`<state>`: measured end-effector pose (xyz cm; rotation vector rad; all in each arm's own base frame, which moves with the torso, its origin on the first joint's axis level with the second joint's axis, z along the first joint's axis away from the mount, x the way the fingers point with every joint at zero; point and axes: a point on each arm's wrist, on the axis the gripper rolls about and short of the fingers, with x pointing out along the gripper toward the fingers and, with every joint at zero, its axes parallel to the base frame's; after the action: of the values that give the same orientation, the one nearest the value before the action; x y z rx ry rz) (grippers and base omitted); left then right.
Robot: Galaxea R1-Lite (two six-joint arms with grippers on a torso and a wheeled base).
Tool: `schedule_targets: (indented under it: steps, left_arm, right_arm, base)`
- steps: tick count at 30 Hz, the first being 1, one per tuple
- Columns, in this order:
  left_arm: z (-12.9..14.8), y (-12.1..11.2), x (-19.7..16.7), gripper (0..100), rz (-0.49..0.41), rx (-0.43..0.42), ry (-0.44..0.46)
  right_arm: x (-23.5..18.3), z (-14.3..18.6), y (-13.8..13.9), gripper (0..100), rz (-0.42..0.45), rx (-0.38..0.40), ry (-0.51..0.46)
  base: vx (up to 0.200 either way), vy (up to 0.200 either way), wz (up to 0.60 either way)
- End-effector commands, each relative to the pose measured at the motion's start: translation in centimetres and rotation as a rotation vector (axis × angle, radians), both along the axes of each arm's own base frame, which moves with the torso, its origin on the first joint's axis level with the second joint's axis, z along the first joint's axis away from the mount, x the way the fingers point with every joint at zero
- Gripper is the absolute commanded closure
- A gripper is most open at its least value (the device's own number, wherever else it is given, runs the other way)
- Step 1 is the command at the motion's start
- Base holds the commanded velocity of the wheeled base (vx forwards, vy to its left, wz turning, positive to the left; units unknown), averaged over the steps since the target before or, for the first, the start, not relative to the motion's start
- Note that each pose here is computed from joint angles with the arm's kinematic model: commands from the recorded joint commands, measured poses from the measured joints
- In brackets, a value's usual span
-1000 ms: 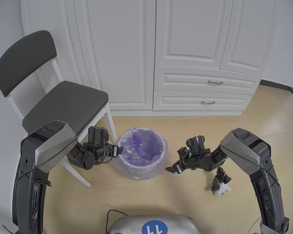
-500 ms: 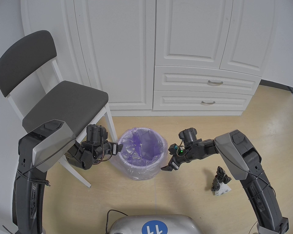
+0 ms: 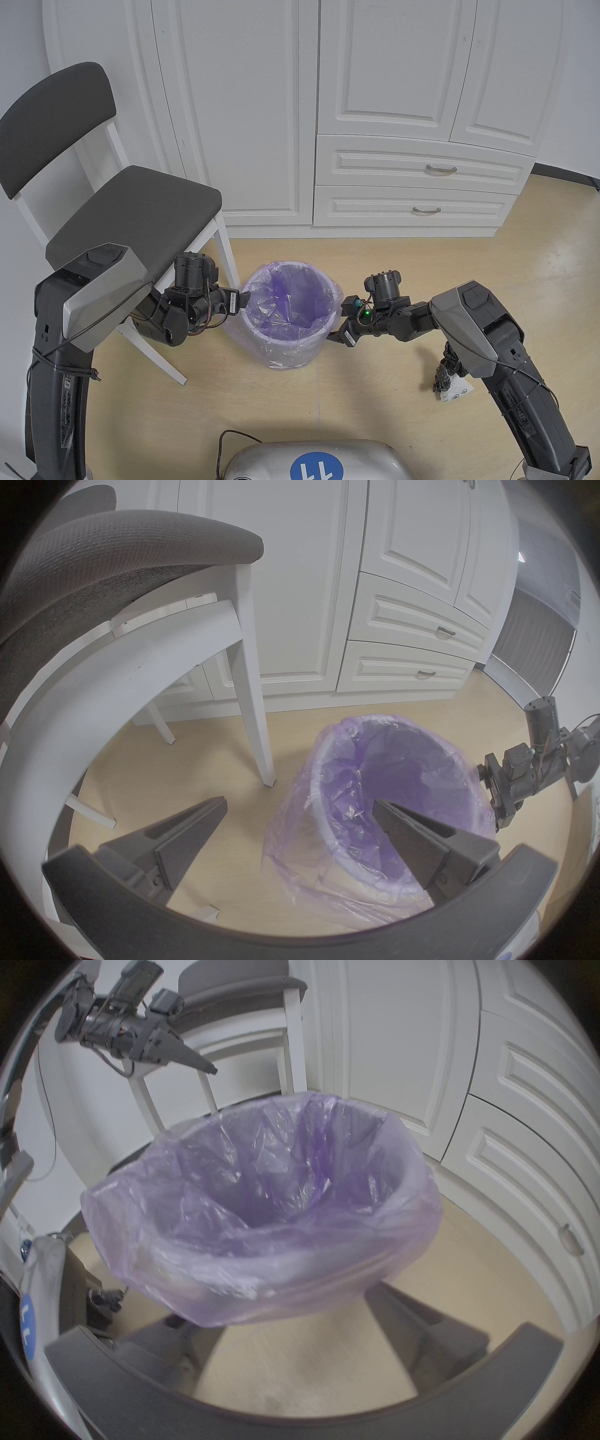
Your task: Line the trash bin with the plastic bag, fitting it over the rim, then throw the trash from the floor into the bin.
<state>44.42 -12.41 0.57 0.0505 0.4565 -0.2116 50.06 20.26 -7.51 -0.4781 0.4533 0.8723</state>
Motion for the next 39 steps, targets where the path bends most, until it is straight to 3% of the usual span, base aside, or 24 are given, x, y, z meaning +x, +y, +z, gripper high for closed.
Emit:
schedule_targets:
  steps: [1, 15, 21, 27, 37, 38, 39]
  left_arm:
    - [0.0, 0.0, 0.0, 0, 0.001, -0.002, -0.003]
    - [-0.2, 0.7, 0.4, 0, 0.014, -0.002, -0.009]
    - [-0.4, 0.8, 0.4, 0, 0.011, -0.003, -0.004]
    - [-1.5, 1.2, 0.9, 0, 0.020, 0.001, 0.012]
    - [-3.3, 1.6, 2.1, 0, 0.041, -0.006, 0.015]
    - [-3.5, 1.8, 2.3, 0, 0.048, -0.007, 0.015]
    - [-3.5, 1.8, 2.3, 0, 0.048, -0.007, 0.014]
  right_arm:
    - [-0.1, -1.0, 0.3, 100, 0.009, 0.044, 0.020]
    - [0.5, -4.4, -3.5, 100, -0.064, 0.021, 0.089]
    - [1.0, -3.8, -4.4, 100, -0.082, 0.030, 0.080]
    - [1.3, -5.7, -8.2, 100, -0.149, -0.005, 0.147]
    - [1.2, -5.5, -8.8, 100, -0.160, -0.014, 0.177]
    - [1.3, -4.8, -8.6, 0, -0.156, -0.007, 0.168]
    - [1.4, -4.7, -8.5, 0, -0.155, -0.006, 0.165]
  base:
    - [0.000, 0.000, 0.00]
    - [0.000, 0.000, 0.00]
    - [0.000, 0.000, 0.00]
    - [0.000, 0.000, 0.00]
    - [0.000, 0.000, 0.00]
    - [0.000, 0.000, 0.00]
    - [0.000, 0.000, 0.00]
